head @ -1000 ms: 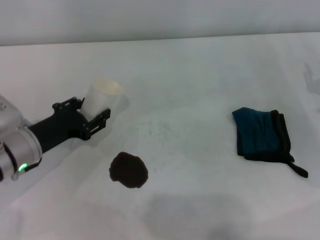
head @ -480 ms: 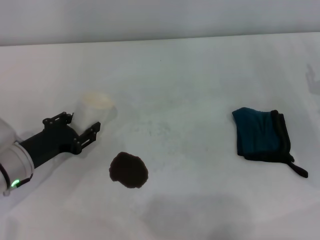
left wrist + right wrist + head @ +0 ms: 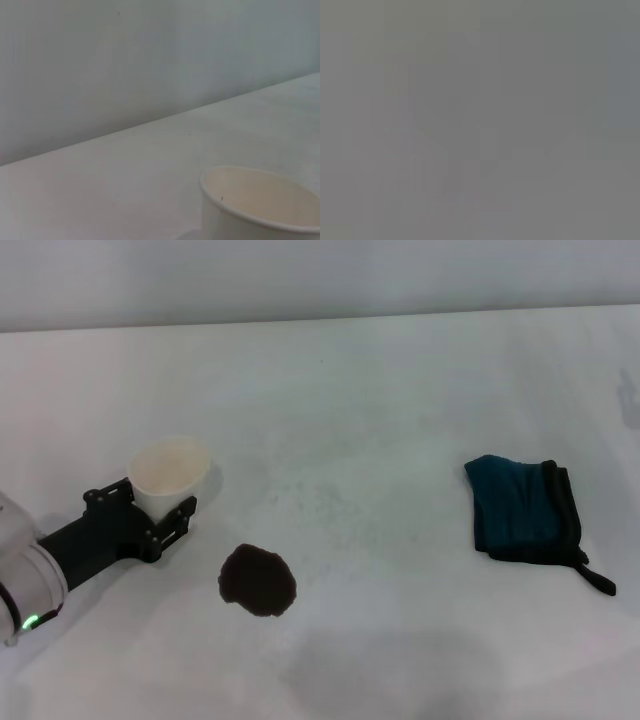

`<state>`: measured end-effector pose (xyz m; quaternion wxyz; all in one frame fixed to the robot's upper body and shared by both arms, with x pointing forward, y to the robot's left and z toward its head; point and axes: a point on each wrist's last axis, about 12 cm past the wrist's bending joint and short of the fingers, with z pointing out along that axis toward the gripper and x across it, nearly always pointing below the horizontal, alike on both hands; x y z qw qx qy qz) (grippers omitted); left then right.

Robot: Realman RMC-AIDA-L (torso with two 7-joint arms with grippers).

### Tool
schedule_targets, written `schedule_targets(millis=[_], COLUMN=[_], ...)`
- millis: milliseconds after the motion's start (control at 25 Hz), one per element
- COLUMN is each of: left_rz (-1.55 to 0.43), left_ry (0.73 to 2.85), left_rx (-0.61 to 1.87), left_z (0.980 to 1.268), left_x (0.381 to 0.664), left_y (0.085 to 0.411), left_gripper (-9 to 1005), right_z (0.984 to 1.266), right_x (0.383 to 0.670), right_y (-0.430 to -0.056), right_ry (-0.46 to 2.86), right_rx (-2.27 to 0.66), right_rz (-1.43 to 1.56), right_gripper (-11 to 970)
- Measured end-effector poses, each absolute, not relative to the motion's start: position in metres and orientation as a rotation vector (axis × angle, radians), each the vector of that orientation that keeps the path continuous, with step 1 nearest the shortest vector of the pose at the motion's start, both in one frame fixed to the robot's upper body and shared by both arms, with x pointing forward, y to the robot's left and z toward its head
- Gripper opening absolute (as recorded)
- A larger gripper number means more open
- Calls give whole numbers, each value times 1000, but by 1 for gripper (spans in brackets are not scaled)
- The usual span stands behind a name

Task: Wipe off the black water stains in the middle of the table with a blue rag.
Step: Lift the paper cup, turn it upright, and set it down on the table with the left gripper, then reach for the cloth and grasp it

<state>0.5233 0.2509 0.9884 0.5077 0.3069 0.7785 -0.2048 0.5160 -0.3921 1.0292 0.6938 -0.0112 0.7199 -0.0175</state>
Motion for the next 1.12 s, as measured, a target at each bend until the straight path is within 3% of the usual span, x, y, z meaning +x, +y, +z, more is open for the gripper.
schedule_targets(millis=[200, 760, 1120], left_rz=[-486, -488, -400], left_ry=[1881, 1804, 1744], left_rx=[717, 700, 561], left_z=[987, 979, 970], left_x=[521, 489, 439], left_y=[252, 255, 279], left_gripper=[540, 876, 877], right_z=[1029, 1027, 1030], right_x=[516, 514, 513], right_y=[-392, -392, -390], right_ry=[1612, 1616, 1593], right_rx=[-28, -30, -56], right_rz=[-39, -38, -31], right_gripper=[414, 413, 414])
